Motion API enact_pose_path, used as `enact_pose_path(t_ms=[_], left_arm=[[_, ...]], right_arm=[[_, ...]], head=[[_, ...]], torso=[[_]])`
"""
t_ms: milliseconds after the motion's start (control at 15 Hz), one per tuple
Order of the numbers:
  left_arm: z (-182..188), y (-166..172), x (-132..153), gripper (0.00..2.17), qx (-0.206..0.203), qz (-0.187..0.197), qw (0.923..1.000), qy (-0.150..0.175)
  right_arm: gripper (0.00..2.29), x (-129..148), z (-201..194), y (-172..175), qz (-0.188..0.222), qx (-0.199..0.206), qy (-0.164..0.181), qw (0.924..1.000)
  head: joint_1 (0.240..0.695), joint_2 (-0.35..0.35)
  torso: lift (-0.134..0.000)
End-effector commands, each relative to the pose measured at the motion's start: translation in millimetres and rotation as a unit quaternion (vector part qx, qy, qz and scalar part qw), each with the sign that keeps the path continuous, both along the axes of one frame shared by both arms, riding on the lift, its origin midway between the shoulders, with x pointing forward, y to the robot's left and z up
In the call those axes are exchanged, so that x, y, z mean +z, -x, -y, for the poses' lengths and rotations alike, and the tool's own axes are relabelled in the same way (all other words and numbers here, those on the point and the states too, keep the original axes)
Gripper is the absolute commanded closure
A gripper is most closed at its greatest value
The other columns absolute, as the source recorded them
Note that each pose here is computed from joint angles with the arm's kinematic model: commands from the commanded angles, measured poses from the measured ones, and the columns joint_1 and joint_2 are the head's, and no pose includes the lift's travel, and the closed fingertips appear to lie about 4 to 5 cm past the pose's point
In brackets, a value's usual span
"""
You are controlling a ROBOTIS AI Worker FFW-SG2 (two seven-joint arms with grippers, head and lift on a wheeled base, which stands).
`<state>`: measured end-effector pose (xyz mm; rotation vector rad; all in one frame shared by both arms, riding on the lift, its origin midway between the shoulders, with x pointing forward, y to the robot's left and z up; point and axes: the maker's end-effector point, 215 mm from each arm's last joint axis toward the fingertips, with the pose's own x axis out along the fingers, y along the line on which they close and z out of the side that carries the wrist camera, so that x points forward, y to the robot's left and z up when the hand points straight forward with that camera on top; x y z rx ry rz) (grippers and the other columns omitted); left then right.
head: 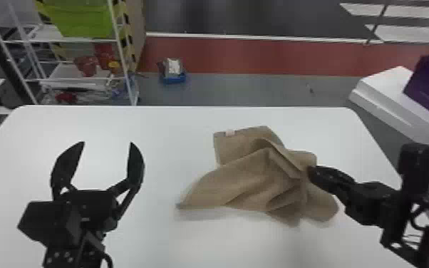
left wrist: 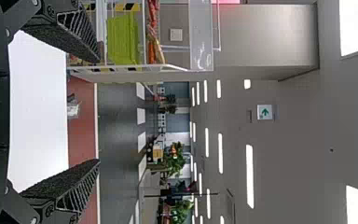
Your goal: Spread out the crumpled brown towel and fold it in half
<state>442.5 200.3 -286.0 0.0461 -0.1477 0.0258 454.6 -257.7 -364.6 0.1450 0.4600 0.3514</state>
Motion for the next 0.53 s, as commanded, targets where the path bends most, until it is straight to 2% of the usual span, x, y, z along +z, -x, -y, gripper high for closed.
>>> enact_pose_path(t_ms=[0, 200, 333, 467], left_arm=[[1, -1, -1, 0.15, 0.000, -0.001, 1.0000, 0.001], [-1, 0, -1, 0.15, 0.002, -0.001, 1.0000, 0.001], [-2, 2, -1, 0.15, 0.004, -0.001, 1.0000, 0.000], [-1, 2, 0, 0.14, 0.000, -0.001, 1.0000, -0.001]], right_arm=[[0.49, 14, 26, 5, 0.006, -0.018, -0.053, 0.9984], [0.30, 38, 46, 0, 0.018, -0.034, -0.094, 0.9949], [0.30, 56, 63, -4, 0.040, -0.047, -0.111, 0.9919], [0.30, 60, 70, -23, 0.049, -0.056, -0.124, 0.9895]], head=[[0.695, -0.067], [0.695, -0.104], [0.695, -0.120], [0.695, -0.134]], torso=[[-0.124], [-0.124], [-0.124], [-0.124]])
